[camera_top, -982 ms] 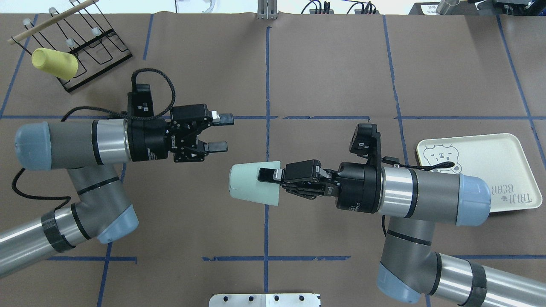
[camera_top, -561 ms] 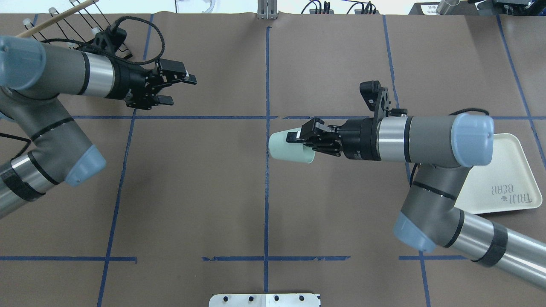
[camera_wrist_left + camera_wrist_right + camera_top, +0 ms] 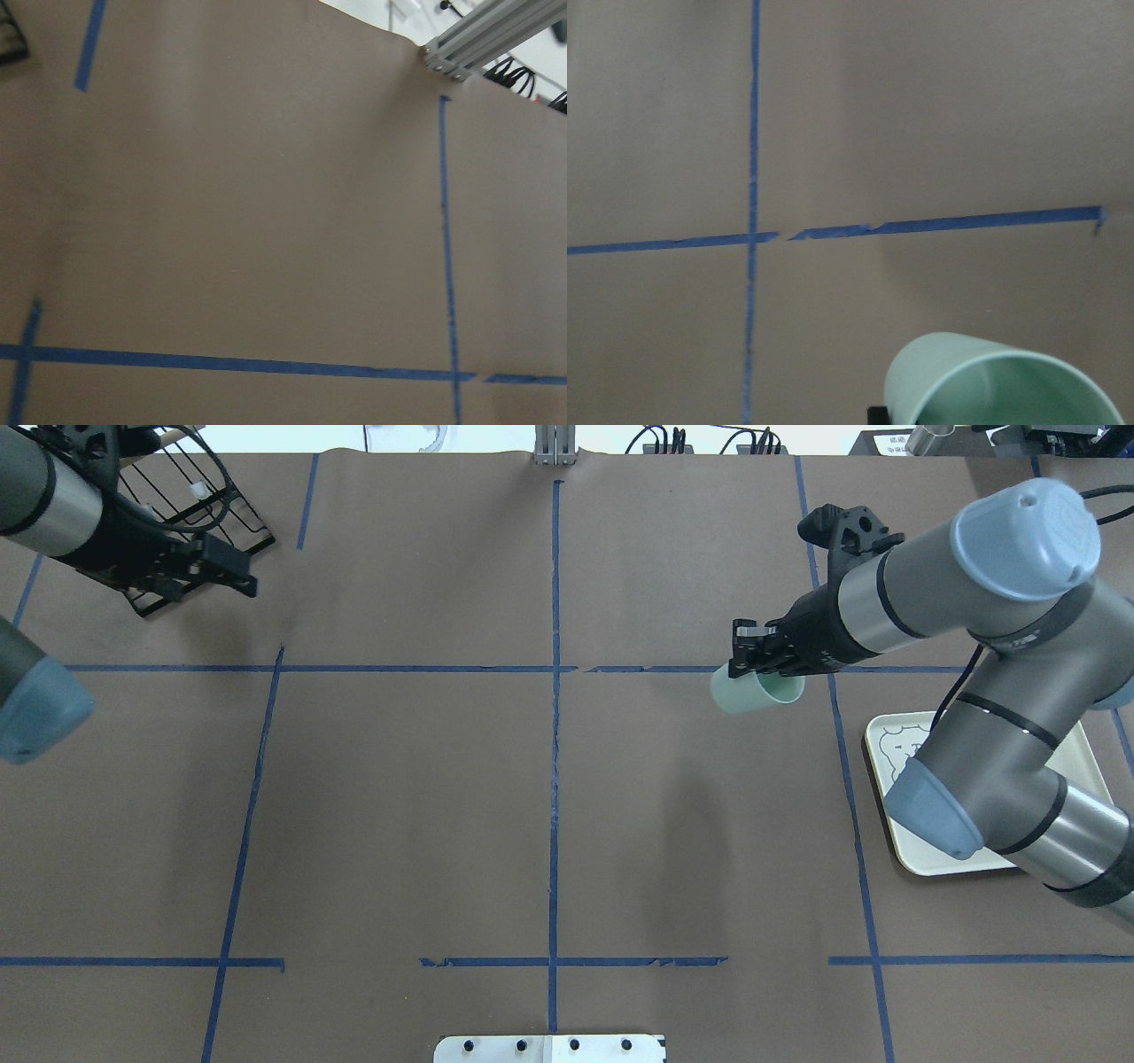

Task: Left arm grabs green cup and hands to right arm on tray

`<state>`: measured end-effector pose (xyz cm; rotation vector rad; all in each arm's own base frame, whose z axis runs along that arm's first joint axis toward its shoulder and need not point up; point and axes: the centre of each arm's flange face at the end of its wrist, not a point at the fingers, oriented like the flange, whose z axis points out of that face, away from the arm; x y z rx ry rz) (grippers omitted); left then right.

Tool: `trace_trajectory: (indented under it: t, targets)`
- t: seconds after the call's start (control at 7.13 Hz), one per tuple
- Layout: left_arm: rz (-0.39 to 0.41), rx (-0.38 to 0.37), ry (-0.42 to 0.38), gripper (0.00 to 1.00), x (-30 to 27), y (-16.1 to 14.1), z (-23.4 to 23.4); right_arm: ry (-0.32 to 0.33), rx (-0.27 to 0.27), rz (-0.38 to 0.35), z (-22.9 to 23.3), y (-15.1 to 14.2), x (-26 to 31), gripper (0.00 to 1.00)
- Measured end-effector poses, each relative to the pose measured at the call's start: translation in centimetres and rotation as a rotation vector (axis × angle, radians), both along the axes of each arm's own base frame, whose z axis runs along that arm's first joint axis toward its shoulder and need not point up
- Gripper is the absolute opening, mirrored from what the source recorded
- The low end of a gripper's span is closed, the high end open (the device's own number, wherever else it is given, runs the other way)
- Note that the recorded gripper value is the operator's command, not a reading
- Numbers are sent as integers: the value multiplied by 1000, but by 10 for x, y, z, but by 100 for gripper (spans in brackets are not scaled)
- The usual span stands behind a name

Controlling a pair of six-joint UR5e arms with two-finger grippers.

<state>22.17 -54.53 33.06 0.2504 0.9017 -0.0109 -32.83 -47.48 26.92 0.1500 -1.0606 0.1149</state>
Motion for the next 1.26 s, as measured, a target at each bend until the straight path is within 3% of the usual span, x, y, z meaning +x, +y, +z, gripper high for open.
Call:
trace_trajectory:
  t: [0.28, 0.42, 0.56, 0.84, 1.26]
  targets:
    - [198, 58, -210, 100, -74, 15, 58, 238, 62, -128, 21, 14, 57, 0]
    - [257, 58, -263, 100, -116, 25, 99, 299, 98, -176, 53, 23, 88, 0]
    - [258, 24, -285, 100, -162, 39, 138, 316, 130, -188, 91, 30, 114, 0]
    - [224, -70, -241, 100, -237, 89, 210, 289, 167, -178, 157, 45, 147, 0]
    - [189, -113, -181, 100, -299, 179, 281, 290, 142, -174, 193, 59, 161, 0]
